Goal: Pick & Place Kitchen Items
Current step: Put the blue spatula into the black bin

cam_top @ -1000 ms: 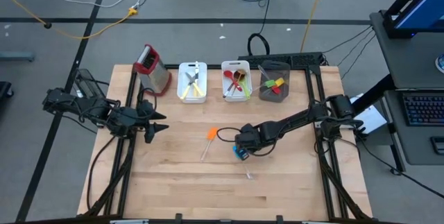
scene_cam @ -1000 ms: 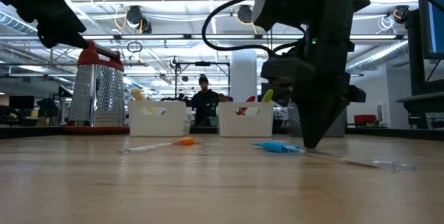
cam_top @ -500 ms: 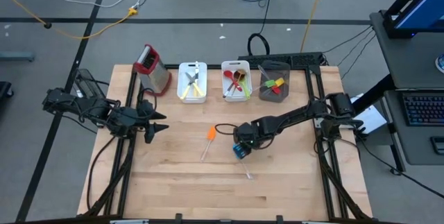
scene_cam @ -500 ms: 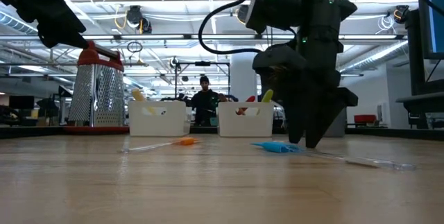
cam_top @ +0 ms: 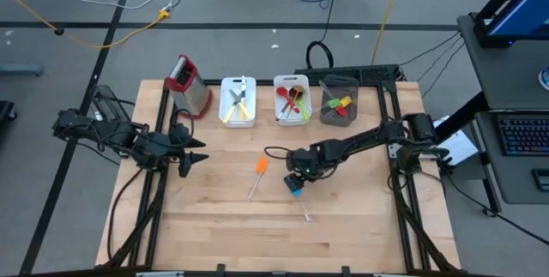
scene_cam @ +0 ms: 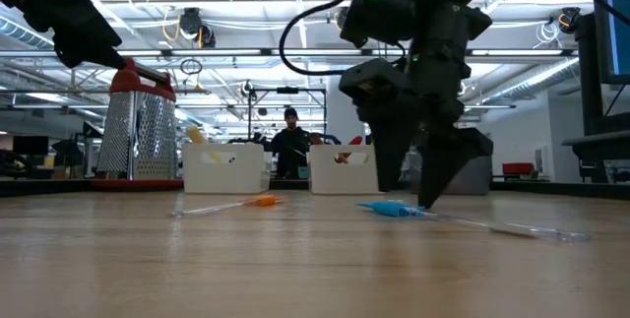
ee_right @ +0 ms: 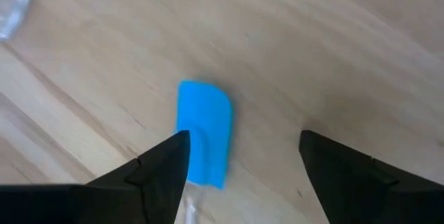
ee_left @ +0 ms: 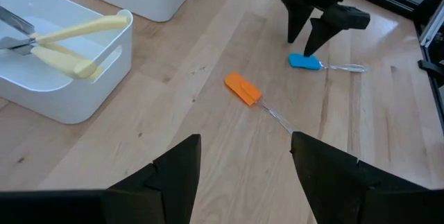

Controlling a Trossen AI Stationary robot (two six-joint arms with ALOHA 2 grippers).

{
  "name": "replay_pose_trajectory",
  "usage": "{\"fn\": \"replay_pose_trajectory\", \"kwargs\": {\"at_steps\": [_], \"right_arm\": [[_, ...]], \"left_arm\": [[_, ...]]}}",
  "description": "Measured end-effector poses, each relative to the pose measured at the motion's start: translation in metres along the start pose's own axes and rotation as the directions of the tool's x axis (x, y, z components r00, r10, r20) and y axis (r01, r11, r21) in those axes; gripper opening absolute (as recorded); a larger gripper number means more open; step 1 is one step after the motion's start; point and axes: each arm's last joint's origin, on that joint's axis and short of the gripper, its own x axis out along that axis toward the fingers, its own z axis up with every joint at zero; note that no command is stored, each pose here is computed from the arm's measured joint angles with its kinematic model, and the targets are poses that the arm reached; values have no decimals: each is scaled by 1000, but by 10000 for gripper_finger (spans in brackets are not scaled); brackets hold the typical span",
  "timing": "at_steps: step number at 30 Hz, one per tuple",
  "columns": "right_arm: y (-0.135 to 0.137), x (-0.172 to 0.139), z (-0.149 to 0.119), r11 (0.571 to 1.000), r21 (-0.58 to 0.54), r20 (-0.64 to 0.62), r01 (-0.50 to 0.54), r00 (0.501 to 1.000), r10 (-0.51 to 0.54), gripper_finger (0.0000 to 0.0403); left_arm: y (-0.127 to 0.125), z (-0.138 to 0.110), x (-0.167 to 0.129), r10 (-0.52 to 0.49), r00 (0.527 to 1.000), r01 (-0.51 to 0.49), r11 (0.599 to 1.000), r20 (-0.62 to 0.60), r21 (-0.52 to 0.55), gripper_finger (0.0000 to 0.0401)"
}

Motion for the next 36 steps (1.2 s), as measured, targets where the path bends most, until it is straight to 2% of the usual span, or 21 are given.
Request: {"fn": "replay_pose_trajectory", "kwargs": {"at_steps": [5, 10, 18, 26, 31, 36], "right_arm": [[15, 2, -4, 995, -31, 69, -93, 993, 95, 265], [18, 3, -10, 996, -27, 99, -84, 991, 86, 267], [23, 18, -24, 996, -25, 38, -80, 996, 81, 267], [24, 29, -41, 999, -28, -20, -42, 999, 41, 267], [19, 31, -51, 998, -58, -50, 29, 998, -32, 264], [13, 45, -58, 988, -116, -42, 105, 993, -110, 243]], "left_arm": [[0, 0, 0, 0, 1000, 0, 1000, 0, 3, 230], [0, 0, 0, 0, 1000, 0, 1000, 1, 9, 230], [0, 0, 0, 0, 1000, 0, 1000, 1, 9, 230], [0, 0, 0, 0, 1000, 0, 1000, 0, 3, 230], [0, 0, 0, 0, 1000, 0, 1000, 0, 3, 230], [0, 0, 0, 0, 1000, 0, 1000, 0, 3, 230]]}}
